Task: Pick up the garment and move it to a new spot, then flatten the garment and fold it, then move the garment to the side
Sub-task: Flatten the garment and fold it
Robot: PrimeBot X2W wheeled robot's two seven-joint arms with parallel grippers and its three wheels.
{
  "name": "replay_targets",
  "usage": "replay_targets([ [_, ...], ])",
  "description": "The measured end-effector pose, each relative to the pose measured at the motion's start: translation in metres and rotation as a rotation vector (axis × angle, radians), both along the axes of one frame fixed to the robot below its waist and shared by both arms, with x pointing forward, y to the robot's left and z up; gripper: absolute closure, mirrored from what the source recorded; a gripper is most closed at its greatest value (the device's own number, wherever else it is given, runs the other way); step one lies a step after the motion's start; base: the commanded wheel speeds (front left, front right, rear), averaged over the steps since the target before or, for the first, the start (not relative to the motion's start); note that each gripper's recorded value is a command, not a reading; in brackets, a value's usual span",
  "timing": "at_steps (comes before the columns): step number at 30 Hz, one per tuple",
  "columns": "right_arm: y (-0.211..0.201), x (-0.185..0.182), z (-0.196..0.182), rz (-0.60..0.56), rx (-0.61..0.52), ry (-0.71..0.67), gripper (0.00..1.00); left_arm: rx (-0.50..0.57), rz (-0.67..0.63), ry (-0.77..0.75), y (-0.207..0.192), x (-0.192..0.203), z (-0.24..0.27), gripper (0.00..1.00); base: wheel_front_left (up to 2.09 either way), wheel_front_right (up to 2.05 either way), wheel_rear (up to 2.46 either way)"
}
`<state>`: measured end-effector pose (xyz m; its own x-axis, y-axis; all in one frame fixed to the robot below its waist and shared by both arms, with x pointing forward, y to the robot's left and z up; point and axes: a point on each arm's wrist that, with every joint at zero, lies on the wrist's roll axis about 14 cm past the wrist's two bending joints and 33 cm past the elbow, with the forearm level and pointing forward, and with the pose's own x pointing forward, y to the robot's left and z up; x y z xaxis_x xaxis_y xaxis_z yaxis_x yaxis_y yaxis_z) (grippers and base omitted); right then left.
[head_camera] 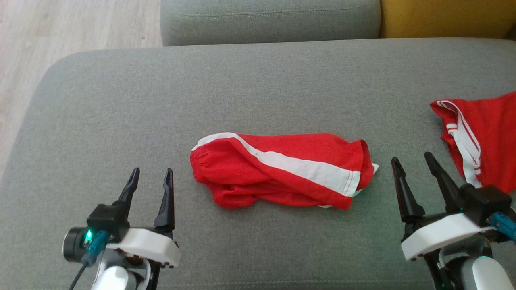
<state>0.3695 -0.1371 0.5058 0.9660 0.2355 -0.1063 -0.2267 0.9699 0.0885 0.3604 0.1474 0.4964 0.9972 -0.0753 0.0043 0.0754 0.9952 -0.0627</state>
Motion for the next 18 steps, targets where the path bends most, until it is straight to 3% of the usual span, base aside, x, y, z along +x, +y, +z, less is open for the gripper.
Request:
replay_targets([
  [18, 0.001, 0.004, -0.005, 0.0, 0.003, 0.019, 0.0, -0.022, -0.06, 0.021, -0.013, 0.017, 0.002, 0.0, 0.0, 0.0, 0.0],
])
